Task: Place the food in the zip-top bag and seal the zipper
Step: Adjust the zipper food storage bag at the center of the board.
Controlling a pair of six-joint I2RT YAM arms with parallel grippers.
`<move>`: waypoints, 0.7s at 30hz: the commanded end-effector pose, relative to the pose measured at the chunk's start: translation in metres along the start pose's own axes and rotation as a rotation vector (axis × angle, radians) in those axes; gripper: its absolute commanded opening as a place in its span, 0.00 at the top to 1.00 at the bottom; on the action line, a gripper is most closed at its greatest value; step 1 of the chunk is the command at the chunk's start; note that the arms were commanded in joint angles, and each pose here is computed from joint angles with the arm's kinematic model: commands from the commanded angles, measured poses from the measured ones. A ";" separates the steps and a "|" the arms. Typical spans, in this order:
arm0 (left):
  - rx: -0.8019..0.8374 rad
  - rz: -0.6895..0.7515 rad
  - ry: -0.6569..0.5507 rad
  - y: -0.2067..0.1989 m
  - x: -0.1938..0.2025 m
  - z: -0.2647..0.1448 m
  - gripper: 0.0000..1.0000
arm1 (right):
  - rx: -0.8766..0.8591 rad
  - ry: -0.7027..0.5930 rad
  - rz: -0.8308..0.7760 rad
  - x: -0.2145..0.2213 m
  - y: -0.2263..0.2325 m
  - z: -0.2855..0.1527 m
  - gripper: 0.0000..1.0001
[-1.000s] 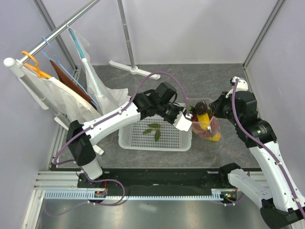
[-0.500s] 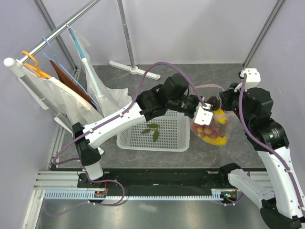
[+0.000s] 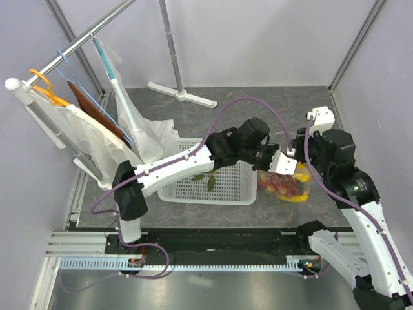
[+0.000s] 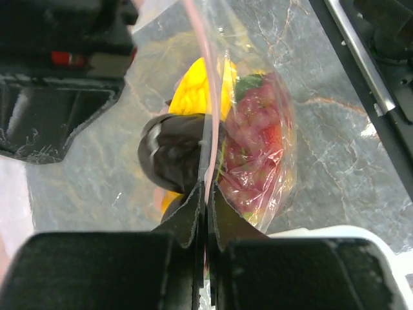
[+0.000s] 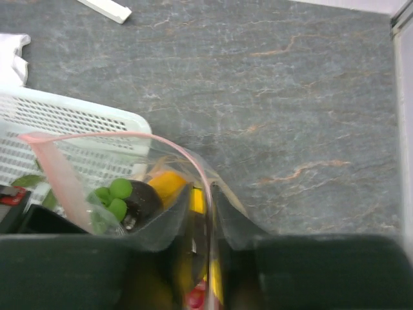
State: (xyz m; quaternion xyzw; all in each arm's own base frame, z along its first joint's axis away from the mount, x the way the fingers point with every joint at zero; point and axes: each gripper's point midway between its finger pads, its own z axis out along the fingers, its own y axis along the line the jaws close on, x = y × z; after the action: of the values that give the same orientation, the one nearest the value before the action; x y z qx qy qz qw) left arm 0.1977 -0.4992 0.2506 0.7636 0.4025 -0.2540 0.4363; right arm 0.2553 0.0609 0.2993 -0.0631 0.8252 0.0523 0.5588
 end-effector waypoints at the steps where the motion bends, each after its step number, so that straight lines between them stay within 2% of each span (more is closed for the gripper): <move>1: -0.049 -0.089 -0.025 0.007 -0.013 -0.010 0.98 | -0.052 -0.117 -0.049 -0.039 0.006 -0.023 0.39; 4: -0.053 -0.098 -0.019 0.003 -0.009 -0.015 0.98 | -0.104 -0.187 -0.105 -0.068 0.011 -0.049 0.10; 7: -0.067 -0.117 -0.017 0.005 -0.004 -0.019 0.98 | -0.202 -0.256 -0.148 -0.091 0.026 -0.078 0.02; 10: -0.068 -0.164 -0.042 0.013 -0.002 -0.026 0.98 | -0.269 -0.242 -0.189 -0.089 0.034 -0.098 0.02; 12: -0.070 -0.177 -0.052 0.017 -0.001 -0.029 0.98 | -0.312 -0.186 -0.216 -0.070 0.039 -0.105 0.02; 16: -0.079 -0.211 -0.062 0.027 0.007 -0.032 0.98 | -0.368 -0.090 -0.219 -0.032 0.046 -0.101 0.02; 21: -0.096 -0.249 -0.067 0.040 0.021 -0.038 0.98 | -0.416 -0.065 -0.230 -0.013 0.052 -0.101 0.02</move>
State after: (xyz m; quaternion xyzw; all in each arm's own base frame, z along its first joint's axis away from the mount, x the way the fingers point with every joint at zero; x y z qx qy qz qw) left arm 0.2388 -0.4669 0.2636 0.6970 0.4829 -0.2895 0.4441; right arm 0.1671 0.0869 0.3772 -0.2355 0.7488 0.1363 0.6043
